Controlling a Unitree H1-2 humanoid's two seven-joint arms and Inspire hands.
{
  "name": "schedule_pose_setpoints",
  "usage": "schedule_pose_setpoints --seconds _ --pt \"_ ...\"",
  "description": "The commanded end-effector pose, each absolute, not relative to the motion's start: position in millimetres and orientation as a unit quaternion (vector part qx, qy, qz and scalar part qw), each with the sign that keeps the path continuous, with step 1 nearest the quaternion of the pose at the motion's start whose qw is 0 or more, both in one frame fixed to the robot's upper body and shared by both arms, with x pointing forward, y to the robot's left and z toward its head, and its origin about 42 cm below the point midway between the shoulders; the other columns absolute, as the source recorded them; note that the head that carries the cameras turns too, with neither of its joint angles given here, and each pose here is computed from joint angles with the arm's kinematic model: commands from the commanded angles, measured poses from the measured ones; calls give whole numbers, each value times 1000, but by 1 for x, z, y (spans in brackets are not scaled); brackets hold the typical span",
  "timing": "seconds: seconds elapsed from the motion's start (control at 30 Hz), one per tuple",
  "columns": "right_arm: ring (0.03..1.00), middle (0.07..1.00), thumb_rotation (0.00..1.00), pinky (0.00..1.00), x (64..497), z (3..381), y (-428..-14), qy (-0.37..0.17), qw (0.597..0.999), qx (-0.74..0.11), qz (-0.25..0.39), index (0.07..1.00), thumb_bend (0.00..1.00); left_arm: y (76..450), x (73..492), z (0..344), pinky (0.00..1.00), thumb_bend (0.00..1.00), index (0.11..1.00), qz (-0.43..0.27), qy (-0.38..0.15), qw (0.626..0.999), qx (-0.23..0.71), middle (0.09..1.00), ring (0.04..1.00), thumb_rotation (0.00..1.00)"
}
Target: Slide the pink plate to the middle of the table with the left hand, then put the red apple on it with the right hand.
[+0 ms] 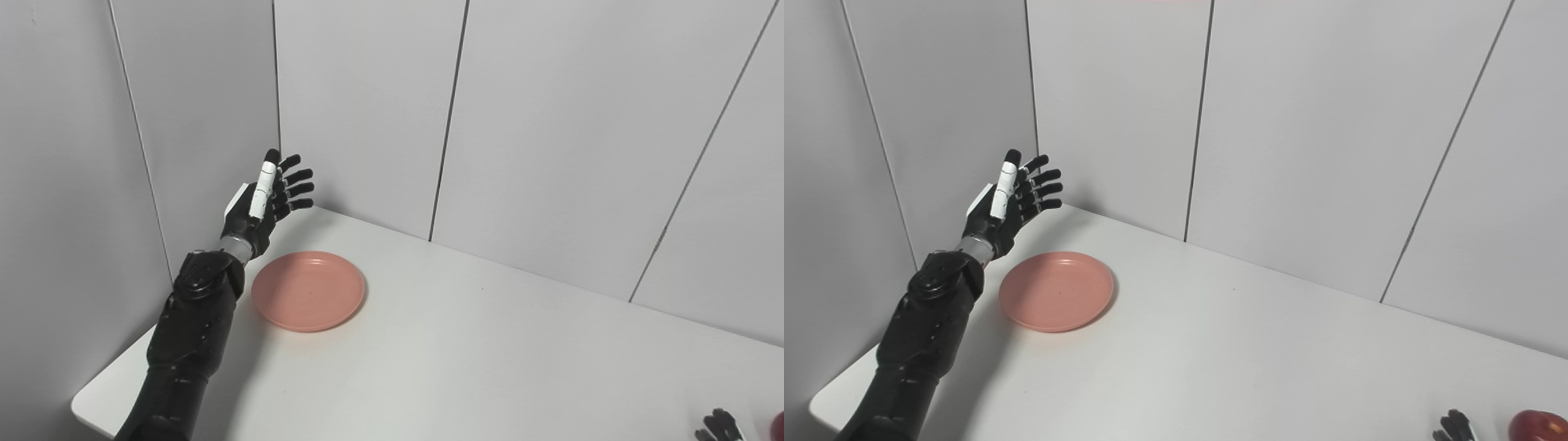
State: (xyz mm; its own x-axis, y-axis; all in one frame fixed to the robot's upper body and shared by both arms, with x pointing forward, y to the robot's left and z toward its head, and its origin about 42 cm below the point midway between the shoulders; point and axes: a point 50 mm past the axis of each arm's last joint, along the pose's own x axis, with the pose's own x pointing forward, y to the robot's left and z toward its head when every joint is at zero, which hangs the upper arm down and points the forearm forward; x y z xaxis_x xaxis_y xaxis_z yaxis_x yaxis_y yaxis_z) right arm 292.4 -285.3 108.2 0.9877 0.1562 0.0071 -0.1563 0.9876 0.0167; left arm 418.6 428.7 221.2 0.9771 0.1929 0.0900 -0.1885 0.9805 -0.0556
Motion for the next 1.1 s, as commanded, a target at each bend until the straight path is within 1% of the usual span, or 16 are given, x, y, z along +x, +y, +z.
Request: schedule_pose_setpoints --seconds 0.0,0.1,0.27,0.3,0.43,0.53,0.57,0.67,0.83,0.9,0.97,1.07 --pt "979 979 1000 1000 283 94 -279 26 996 24 84 974 969 441 433 262 736 919 888 103 -108 989 1 838 813 976" --pt "982 983 1000 1000 283 93 -280 25 996 22 85 979 963 450 437 255 802 879 902 114 -97 989 5 858 842 998" --pt "981 983 1000 1000 282 94 -280 26 996 21 85 971 957 462 440 244 813 875 891 142 -88 986 10 858 857 993" --pt "975 977 1000 1000 282 94 -280 27 996 21 85 967 951 465 440 242 830 903 880 145 -86 986 11 860 863 973" --pt "978 979 1000 1000 282 95 -280 26 996 22 85 972 950 473 438 234 848 927 878 163 -76 984 4 855 858 963" --pt "981 980 1000 1000 282 94 -281 27 996 23 85 970 953 477 437 228 841 892 884 170 -69 983 -2 863 864 962" --pt "981 981 1000 1000 281 94 -281 27 996 23 85 971 948 479 437 224 850 872 890 172 -64 983 -1 867 864 976" --pt "978 979 1000 1000 281 95 -281 26 996 22 84 971 942 483 435 217 855 855 895 177 -54 983 -4 868 861 985" --pt "968 968 1000 1000 280 96 -282 26 996 19 84 968 938 488 432 206 818 848 906 183 -47 982 -9 861 840 974" --pt "969 969 1000 1000 280 96 -282 28 996 19 83 967 940 491 430 198 838 878 900 187 -38 982 -6 847 837 967" --pt "971 970 1000 1000 279 97 -283 27 996 18 83 969 939 494 428 191 852 883 900 190 -30 981 -5 846 839 971" --pt "972 969 1000 1000 278 98 -283 27 996 17 83 972 931 495 426 181 831 865 906 194 -23 981 -8 843 825 970"
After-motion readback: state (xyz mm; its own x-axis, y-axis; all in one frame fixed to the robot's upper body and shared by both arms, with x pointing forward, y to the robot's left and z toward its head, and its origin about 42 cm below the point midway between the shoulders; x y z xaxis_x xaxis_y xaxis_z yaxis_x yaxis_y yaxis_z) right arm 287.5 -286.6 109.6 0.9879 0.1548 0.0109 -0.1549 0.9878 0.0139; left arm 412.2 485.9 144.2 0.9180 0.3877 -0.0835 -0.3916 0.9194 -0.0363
